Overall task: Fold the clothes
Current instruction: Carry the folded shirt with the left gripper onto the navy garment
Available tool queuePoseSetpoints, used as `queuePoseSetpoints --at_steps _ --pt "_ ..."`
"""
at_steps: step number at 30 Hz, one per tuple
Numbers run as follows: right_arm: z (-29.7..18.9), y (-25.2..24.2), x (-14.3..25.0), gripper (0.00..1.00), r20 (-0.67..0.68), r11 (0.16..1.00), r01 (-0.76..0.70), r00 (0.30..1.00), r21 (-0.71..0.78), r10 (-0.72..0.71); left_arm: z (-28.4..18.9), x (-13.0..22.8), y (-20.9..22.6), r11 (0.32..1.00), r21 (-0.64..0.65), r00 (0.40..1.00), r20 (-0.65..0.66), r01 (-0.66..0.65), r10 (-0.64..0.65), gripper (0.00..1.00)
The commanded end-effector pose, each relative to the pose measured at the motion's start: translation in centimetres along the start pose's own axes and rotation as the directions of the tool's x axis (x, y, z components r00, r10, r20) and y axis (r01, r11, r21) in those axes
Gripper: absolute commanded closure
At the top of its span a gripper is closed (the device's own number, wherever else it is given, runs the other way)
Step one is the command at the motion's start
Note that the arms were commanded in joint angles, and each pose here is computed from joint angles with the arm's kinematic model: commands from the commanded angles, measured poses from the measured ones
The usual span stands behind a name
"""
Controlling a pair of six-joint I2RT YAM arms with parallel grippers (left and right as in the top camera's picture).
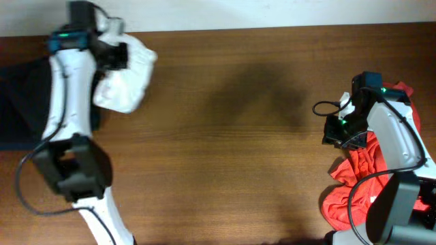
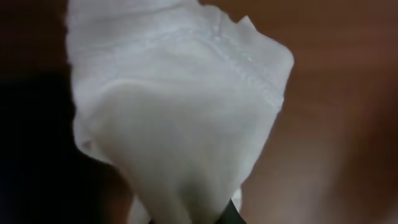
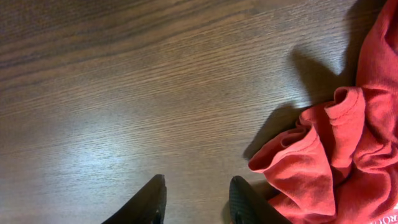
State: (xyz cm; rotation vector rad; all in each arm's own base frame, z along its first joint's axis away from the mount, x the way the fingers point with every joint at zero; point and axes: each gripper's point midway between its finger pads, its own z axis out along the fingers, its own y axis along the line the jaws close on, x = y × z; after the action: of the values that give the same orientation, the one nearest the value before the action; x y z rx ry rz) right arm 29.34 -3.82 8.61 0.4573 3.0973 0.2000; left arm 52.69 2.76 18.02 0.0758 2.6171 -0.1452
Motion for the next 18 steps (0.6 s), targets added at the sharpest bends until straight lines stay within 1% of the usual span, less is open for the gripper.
queuePoseSetpoints --at_steps 1,3,6,8,10,12,13,14,15,16,17,18 --pt "-0.9 -0.3 -0.2 0.63 0.025 1.000 0.002 1.000 0.010 -0.003 -4.5 -2.0 7.3 0.981 -0.187 0.992 0.125 0.054 -0.030 0.99" --pt "-0.9 -0.3 0.0 0.63 0.018 1.000 0.002 1.000 0.011 -0.002 -5.2 -2.4 11.2 0.967 -0.227 0.981 0.180 0.112 -0.071 0.99" --pt "-0.9 -0.3 0.0 0.63 0.017 1.000 0.001 1.000 0.011 -0.002 -6.2 -2.9 15.7 0.948 -0.267 0.961 0.257 0.174 -0.104 1.00" --pt "-0.9 -0.3 0.0 0.63 0.015 1.000 0.002 1.000 0.011 -0.002 -6.2 -2.8 17.7 0.937 -0.286 0.953 0.279 0.201 -0.119 0.99" --pt "-0.9 -0.3 0.1 0.63 0.011 1.000 0.001 1.000 0.011 -0.001 -4.9 -1.4 21.1 0.919 -0.305 0.948 0.270 0.250 -0.168 0.99" --pt "-0.9 -0.3 0.3 0.63 0.004 1.000 0.000 1.000 0.012 0.000 -3.5 0.7 24.1 0.891 -0.309 0.931 0.258 0.333 -0.258 0.97" --pt "-0.9 -0.3 0.5 0.63 -0.004 1.000 -0.001 1.000 0.013 0.001 -2.6 2.1 25.8 0.876 -0.318 0.924 0.242 0.363 -0.295 0.82" --pt "-0.9 -0.4 0.7 0.63 -0.010 1.000 -0.001 1.000 0.013 0.001 -2.3 3.3 27.3 0.862 -0.325 0.916 0.233 0.389 -0.326 0.48" --pt "-0.9 -0.4 0.8 0.63 -0.014 1.000 -0.002 1.000 0.013 0.002 -2.5 4.2 28.4 0.832 -0.319 0.888 0.247 0.453 -0.389 0.23" --pt "-0.9 -0.4 0.8 0.63 -0.017 1.000 -0.002 1.000 0.014 0.002 -2.7 4.5 28.8 0.823 -0.278 0.863 0.262 0.495 -0.431 0.08" --pt "-0.9 -0.4 0.9 0.63 -0.019 1.000 -0.003 1.000 0.014 0.003 -3.5 3.6 28.0 0.853 -0.157 0.851 0.281 0.497 -0.444 0.01" --pt "-0.9 -0.4 0.9 0.63 -0.019 1.000 -0.002 1.000 0.014 0.003 -4.7 2.3 27.0 0.876 -0.055 0.843 0.307 0.480 -0.442 0.01"
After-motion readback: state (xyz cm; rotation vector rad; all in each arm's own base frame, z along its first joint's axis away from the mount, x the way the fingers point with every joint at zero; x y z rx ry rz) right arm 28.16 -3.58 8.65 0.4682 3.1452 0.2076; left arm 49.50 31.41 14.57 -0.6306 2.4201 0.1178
